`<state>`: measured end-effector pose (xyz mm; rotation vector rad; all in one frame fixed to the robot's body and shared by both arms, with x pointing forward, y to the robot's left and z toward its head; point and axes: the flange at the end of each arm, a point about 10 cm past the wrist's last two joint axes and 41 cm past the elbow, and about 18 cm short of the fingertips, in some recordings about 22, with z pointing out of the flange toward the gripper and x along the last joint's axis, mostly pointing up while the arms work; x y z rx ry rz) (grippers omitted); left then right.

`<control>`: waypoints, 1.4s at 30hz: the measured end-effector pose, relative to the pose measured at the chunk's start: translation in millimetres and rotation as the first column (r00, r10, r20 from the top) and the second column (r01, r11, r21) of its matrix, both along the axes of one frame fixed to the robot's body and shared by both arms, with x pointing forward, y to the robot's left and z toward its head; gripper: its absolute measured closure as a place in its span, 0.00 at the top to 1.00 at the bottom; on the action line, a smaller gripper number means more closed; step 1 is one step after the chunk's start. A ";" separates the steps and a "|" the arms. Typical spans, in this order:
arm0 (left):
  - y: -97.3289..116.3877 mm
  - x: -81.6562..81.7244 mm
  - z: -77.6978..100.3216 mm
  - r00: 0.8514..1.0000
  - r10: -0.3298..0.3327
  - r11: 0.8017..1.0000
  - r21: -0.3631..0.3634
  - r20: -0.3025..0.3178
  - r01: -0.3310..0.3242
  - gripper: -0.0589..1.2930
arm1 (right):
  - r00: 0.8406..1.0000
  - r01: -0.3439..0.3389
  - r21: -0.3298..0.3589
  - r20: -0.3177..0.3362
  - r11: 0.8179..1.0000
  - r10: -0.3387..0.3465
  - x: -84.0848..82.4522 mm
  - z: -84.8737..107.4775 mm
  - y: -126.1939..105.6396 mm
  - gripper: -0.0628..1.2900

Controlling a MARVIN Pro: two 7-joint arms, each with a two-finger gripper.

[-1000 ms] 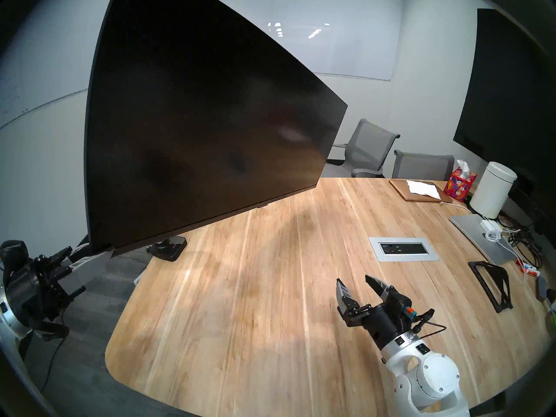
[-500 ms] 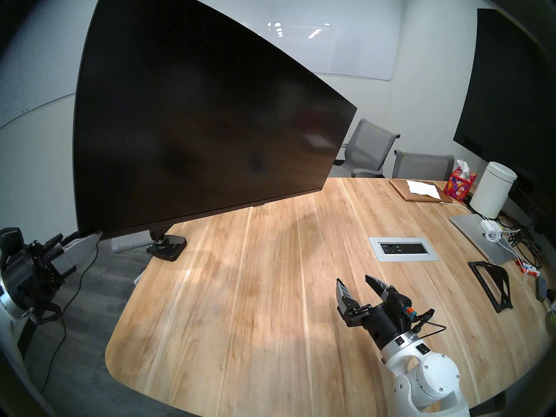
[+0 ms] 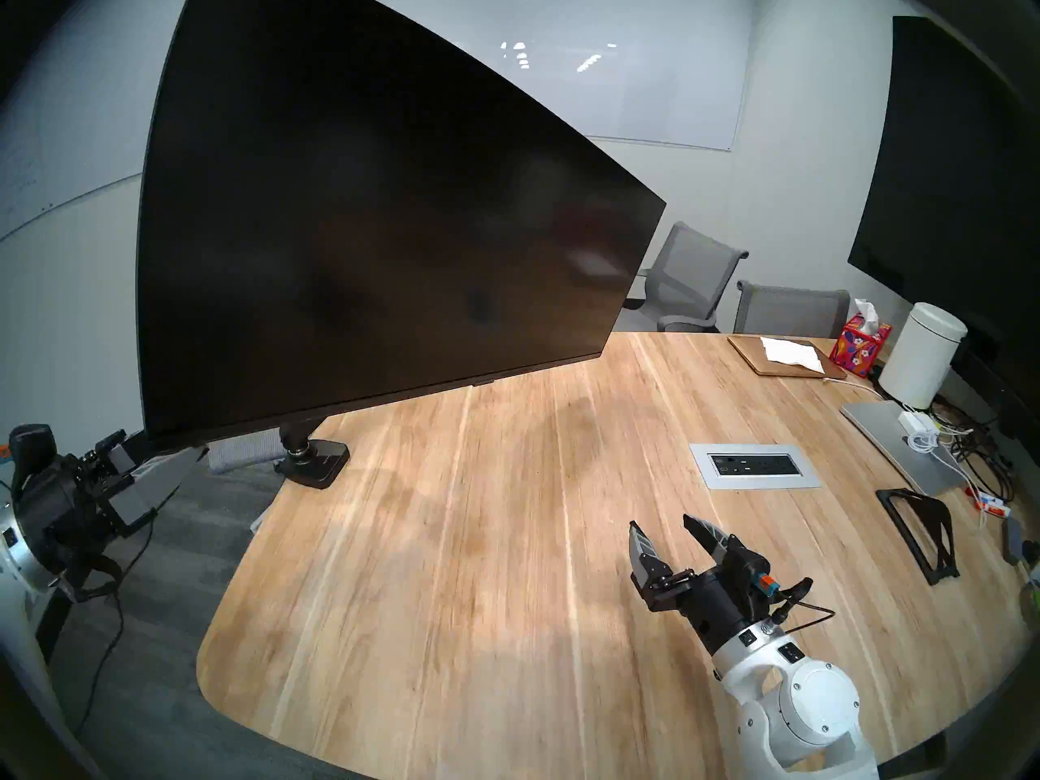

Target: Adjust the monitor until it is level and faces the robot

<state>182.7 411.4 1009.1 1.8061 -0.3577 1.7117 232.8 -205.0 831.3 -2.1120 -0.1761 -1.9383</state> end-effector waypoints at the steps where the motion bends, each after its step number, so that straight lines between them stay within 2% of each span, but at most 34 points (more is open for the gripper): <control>1: 0.0 -0.1 0.2 1.000 0.000 1.000 0.000 0.000 0.000 0.95 | 1.000 0.000 0.000 0.000 1.000 0.000 0.0 0.0 0.0 0.95; 6: -0.6 -4.0 3.3 1.000 -0.014 1.000 -0.001 0.004 0.014 0.95 | 1.000 0.000 0.000 0.000 1.000 0.000 0.0 0.0 0.0 0.95; 11: -3.5 -18.5 8.1 0.999 -0.050 0.999 -0.014 0.005 0.050 0.95 | 1.000 0.000 0.000 0.000 1.000 0.000 0.0 0.0 0.0 0.95; 19: -6.8 -33.1 7.8 0.998 -0.027 0.999 -0.032 -0.064 0.025 0.95 | 1.000 0.000 0.000 0.000 1.000 0.000 0.0 -0.1 0.0 0.95; 29: -20.0 -46.5 8.0 0.990 -0.058 0.997 -0.064 -0.126 0.050 0.95 | 1.000 0.000 0.000 0.000 1.000 0.000 0.0 -0.2 0.0 0.95; 42: -31.3 -67.4 23.6 0.985 -0.137 0.986 -0.108 -0.106 0.125 0.95 | 1.000 -0.001 0.000 -0.001 1.000 0.001 -0.1 -0.5 0.0 0.95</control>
